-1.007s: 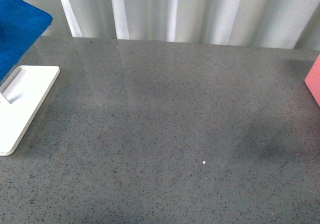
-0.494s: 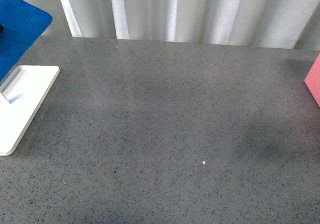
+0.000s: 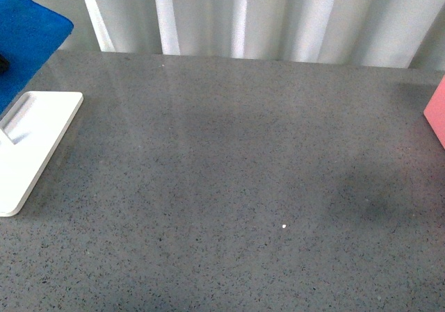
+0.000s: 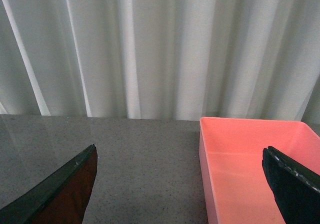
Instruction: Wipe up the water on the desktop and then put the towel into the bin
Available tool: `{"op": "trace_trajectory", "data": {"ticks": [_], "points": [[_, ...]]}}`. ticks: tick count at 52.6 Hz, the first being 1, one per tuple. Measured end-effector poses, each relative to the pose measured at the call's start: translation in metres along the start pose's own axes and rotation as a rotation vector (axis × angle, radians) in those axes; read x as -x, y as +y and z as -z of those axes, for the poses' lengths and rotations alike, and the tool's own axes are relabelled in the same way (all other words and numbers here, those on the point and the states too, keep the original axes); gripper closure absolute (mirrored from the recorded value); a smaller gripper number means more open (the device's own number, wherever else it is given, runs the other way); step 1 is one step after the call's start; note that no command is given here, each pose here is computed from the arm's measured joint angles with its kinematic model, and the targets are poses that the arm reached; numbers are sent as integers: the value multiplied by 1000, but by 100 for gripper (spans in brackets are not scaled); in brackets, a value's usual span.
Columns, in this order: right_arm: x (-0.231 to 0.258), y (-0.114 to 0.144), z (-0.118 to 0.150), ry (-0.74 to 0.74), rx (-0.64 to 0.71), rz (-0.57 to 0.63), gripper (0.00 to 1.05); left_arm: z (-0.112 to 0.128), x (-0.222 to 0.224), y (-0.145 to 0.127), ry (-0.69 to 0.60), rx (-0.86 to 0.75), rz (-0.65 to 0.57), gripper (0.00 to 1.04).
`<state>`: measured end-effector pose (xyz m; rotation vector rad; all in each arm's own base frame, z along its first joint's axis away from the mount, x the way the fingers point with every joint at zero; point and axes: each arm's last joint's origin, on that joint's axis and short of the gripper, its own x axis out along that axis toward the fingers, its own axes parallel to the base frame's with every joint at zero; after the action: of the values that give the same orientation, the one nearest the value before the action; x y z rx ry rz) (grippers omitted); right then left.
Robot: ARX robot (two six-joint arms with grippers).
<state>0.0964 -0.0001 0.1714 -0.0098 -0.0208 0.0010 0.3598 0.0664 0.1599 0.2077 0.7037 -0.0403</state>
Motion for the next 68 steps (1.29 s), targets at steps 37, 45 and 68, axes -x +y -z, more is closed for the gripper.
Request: {"op": "trace_trajectory", "data": {"ticks": [37, 45, 68], "points": [[0, 0, 0, 0, 0, 0, 7, -50, 51, 5, -203, 104, 147, 100], [0, 0, 0, 0, 0, 0, 7, -72, 75, -13, -327, 180, 323, 100], [0, 0, 0, 0, 0, 0, 7, -86, 108, -143, -441, 280, 797, 100]]}}
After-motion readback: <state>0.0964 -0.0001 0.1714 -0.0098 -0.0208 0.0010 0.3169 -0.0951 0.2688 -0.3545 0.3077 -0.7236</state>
